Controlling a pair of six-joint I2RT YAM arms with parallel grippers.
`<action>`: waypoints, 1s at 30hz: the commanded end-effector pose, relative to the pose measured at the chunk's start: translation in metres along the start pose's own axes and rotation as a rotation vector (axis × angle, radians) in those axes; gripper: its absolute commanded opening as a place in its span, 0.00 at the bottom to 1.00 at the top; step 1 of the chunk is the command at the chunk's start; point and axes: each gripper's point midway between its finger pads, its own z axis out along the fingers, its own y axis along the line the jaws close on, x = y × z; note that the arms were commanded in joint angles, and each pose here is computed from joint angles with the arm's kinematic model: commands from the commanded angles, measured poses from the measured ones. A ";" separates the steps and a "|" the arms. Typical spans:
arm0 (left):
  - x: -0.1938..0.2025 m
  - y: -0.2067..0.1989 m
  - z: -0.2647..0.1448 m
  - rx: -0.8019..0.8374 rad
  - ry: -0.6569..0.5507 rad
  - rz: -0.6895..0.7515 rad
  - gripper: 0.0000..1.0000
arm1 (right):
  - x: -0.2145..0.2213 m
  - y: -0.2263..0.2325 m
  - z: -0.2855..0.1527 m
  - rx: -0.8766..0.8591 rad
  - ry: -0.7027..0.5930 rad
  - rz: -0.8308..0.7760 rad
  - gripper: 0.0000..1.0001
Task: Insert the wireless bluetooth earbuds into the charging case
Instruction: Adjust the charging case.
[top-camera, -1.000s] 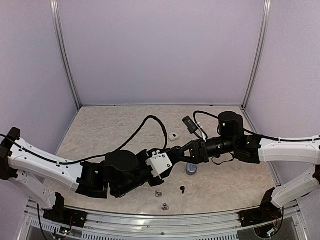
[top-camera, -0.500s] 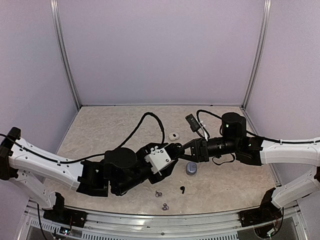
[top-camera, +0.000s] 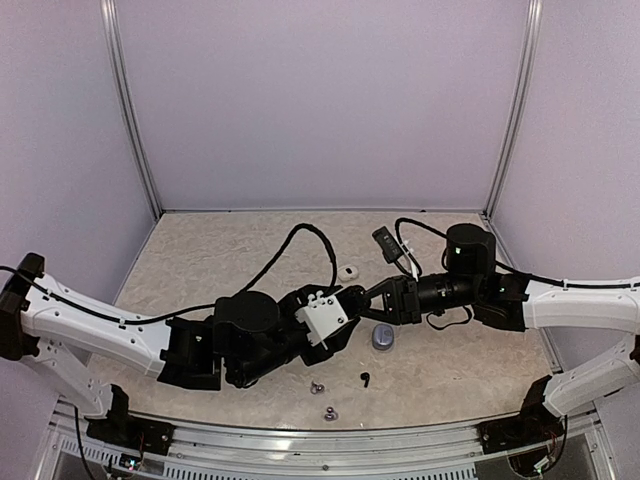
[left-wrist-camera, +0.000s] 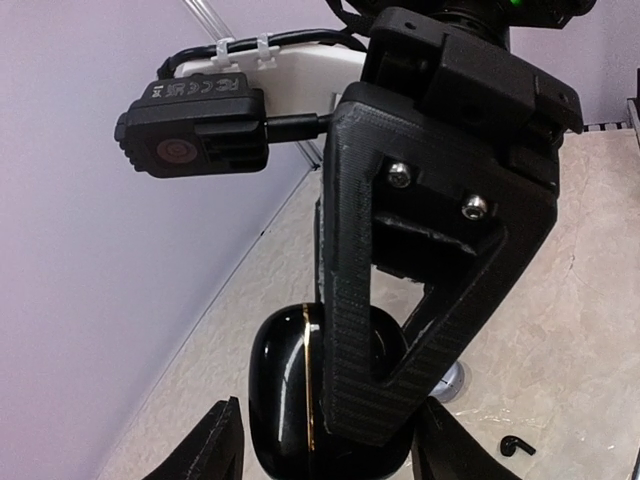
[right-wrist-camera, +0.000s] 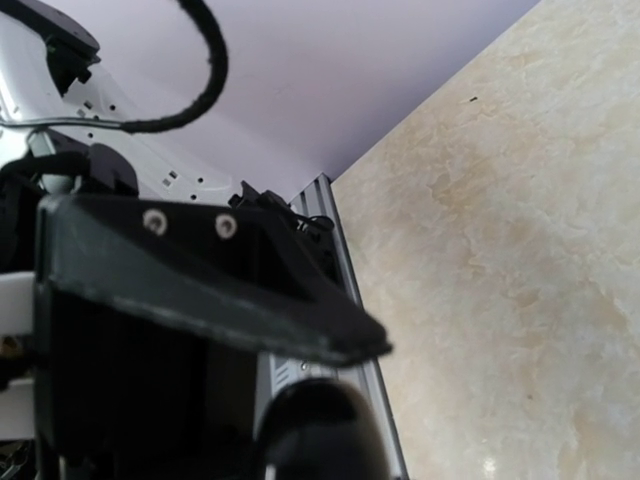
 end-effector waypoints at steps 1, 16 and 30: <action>-0.008 0.003 0.006 -0.008 -0.011 0.012 0.55 | -0.005 0.015 -0.001 -0.042 -0.008 -0.024 0.13; -0.002 -0.002 0.009 0.001 0.009 0.052 0.51 | -0.006 0.016 -0.002 -0.037 -0.006 -0.021 0.13; -0.012 0.020 0.005 -0.059 -0.033 -0.033 0.40 | -0.003 0.012 -0.003 -0.031 -0.022 -0.009 0.35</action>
